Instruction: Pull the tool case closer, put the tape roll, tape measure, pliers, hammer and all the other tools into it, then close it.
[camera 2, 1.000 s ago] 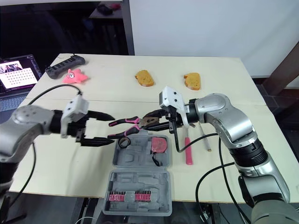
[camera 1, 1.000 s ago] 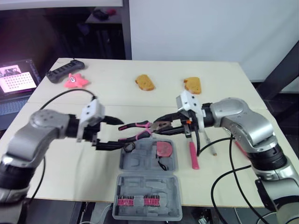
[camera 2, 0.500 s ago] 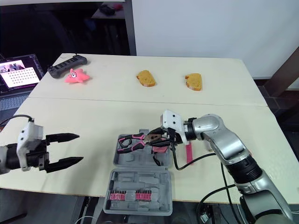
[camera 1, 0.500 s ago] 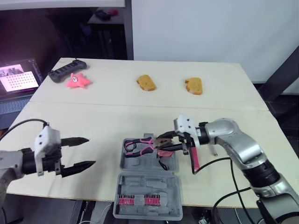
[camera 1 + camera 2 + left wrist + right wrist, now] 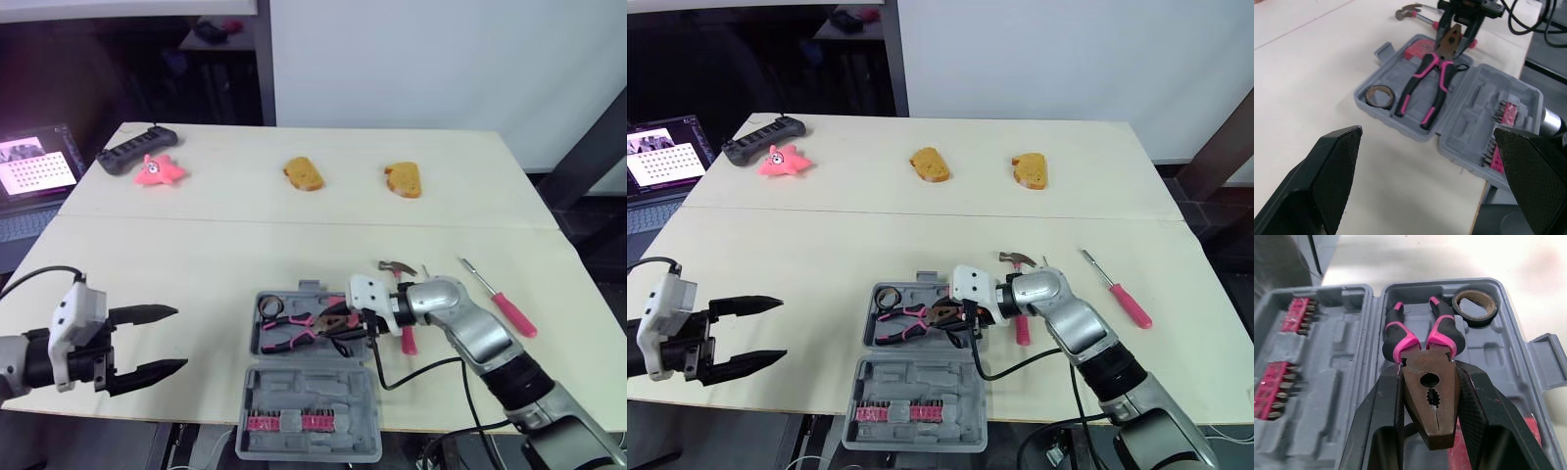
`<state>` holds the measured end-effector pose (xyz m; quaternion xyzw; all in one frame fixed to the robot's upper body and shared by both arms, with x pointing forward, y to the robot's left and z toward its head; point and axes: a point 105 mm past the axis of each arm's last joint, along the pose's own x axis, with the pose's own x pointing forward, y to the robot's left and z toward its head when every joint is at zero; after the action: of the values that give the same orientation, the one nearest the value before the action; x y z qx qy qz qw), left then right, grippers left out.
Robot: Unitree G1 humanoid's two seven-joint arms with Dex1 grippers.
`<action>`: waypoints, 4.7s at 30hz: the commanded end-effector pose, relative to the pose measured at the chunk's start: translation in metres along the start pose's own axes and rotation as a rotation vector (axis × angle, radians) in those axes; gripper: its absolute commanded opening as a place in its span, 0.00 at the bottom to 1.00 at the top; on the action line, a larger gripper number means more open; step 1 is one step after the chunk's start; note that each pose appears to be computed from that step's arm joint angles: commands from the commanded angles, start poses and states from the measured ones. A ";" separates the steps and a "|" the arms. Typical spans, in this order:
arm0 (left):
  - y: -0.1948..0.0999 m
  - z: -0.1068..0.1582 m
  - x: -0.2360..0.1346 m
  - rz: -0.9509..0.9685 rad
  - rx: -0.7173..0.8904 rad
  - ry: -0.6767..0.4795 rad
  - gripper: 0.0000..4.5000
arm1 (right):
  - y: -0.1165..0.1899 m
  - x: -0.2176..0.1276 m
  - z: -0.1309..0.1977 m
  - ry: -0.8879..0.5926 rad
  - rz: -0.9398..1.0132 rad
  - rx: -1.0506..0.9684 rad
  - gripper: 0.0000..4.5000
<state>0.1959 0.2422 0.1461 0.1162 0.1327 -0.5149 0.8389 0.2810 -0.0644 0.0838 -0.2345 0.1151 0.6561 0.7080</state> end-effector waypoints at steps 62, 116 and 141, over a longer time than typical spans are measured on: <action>-0.003 -0.031 0.032 -0.091 0.218 0.189 1.00 | -0.001 0.042 -0.051 0.124 -0.030 0.077 0.00; -0.014 -0.082 0.102 -0.288 0.190 0.237 0.00 | 0.044 -0.041 -0.063 0.258 0.023 -0.080 0.00; 0.013 -0.064 0.125 -0.127 0.240 0.181 0.00 | 0.027 -0.017 -0.051 0.203 -0.034 -0.023 0.00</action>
<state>0.2473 0.1703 0.0284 0.2413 0.1929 -0.5665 0.7640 0.2585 -0.1183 0.0332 -0.3135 0.2070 0.6092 0.6984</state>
